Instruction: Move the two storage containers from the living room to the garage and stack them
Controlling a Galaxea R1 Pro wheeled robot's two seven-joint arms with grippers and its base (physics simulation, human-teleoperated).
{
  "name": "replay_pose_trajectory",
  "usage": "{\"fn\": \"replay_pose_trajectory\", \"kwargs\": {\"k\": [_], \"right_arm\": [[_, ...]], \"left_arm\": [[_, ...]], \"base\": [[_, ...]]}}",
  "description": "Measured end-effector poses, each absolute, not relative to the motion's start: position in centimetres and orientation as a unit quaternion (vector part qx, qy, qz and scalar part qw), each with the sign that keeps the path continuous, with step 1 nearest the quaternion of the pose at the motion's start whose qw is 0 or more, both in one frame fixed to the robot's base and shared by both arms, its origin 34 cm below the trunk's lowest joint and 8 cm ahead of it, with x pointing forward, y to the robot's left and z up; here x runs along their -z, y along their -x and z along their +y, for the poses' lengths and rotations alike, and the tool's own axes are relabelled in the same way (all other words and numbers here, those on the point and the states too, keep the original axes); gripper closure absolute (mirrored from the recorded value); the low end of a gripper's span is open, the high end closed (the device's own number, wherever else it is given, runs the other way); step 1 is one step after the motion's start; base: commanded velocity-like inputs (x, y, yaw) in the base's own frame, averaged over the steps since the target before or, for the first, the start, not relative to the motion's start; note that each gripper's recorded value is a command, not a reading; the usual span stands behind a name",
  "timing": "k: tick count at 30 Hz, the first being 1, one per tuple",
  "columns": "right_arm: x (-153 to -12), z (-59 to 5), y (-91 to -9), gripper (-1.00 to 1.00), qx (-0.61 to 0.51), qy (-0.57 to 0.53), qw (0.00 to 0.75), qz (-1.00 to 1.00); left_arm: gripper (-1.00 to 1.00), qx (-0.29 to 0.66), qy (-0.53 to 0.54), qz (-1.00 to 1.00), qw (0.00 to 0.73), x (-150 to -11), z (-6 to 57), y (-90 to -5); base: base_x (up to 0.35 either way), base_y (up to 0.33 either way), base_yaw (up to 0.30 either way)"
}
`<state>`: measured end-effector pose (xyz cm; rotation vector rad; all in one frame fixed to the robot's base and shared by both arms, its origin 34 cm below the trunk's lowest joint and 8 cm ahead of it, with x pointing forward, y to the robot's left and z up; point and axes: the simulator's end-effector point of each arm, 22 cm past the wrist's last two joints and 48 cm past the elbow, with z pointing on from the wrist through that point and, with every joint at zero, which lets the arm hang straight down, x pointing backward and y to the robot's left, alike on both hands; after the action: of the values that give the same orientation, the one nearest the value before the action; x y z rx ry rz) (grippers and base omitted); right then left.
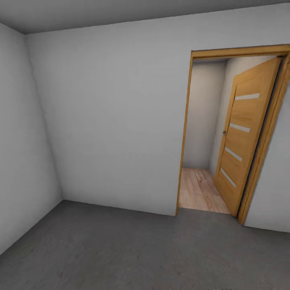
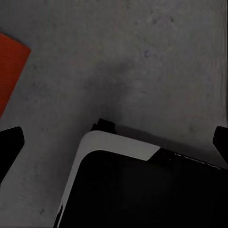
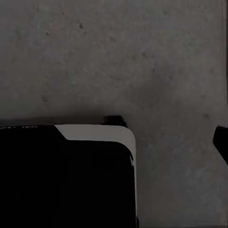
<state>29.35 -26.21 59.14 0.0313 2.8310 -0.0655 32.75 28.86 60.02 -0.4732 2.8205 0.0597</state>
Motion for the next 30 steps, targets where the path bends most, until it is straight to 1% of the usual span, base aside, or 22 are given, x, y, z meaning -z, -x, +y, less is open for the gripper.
{"fn": "replay_pose_trajectory", "kwargs": {"k": [30], "right_arm": [[-59.44,-25.97,-30.06,-1.0,0.023,0.015,0.164,0.986]], "left_arm": [[-1.0,-0.018,0.163,0.975,0.15,-60.39,28.64,-33.46]], "base": [[0.0,0.0,-0.274]]}}
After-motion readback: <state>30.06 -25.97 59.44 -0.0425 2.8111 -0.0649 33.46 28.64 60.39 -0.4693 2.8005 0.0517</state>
